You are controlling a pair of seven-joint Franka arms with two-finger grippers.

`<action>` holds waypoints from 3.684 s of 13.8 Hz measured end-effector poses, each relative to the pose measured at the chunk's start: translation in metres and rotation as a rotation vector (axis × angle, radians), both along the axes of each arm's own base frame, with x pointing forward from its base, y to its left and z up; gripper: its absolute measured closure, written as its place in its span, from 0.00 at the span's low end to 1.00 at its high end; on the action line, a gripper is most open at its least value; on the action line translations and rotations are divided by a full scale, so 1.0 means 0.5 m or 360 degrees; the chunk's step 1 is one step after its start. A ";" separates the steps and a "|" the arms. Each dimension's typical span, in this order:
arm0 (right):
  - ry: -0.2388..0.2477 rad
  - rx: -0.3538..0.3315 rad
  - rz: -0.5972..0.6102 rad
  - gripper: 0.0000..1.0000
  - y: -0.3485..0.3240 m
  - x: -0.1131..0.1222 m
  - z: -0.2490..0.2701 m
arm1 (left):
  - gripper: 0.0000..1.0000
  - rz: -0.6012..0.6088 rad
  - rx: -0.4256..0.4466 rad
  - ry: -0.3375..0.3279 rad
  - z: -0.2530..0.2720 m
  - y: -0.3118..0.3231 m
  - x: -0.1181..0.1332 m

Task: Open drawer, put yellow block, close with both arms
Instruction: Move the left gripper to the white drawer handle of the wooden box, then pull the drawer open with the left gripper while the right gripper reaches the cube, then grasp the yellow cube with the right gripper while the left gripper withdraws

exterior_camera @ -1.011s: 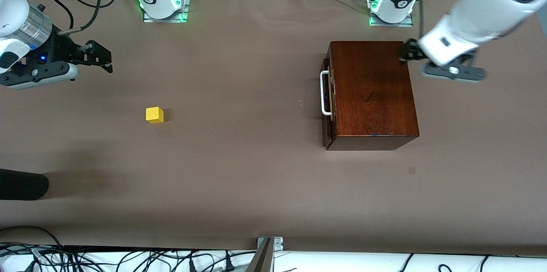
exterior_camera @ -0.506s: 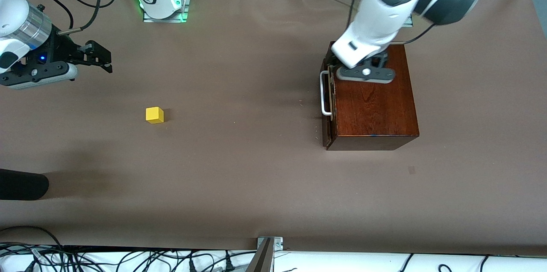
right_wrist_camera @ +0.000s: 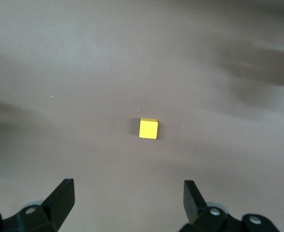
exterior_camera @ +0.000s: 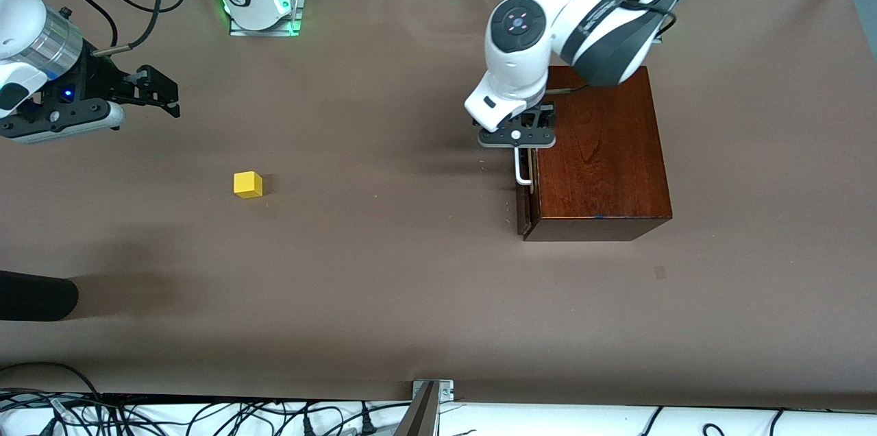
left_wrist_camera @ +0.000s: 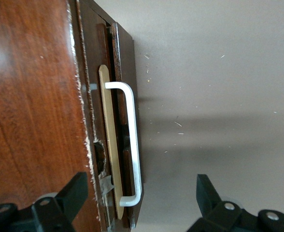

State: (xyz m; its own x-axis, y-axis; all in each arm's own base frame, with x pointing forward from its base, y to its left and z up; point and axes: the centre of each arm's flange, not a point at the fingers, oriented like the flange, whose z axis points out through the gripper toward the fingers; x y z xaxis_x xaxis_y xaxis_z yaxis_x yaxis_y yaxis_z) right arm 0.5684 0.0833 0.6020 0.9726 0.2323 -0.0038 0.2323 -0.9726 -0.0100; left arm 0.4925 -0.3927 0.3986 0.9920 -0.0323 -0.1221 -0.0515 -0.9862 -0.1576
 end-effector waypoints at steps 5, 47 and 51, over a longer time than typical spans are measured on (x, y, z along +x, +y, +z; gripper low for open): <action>-0.0020 -0.0002 -0.0016 0.00 -0.009 0.012 -0.009 | 0.00 -0.0012 0.0031 0.0037 -0.051 -0.008 0.001; -0.0048 -0.0053 -0.0045 0.00 -0.041 -0.070 -0.761 | 0.00 0.0000 -0.0051 -0.0218 -0.148 -0.240 -0.057; -0.0057 -0.0055 -0.0044 0.02 -0.041 -0.072 -0.778 | 0.00 -0.0079 0.0081 -0.0208 -0.010 -0.183 -0.019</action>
State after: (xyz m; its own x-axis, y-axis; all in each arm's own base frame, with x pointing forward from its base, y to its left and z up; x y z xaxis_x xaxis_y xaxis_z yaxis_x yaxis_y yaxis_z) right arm 0.5325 0.0627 0.2131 0.9783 0.2059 0.0235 0.2051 -0.9782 0.0317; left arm 0.4828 -0.4841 0.3937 0.9969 -0.0787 0.0051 -0.0757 -0.9735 -0.2159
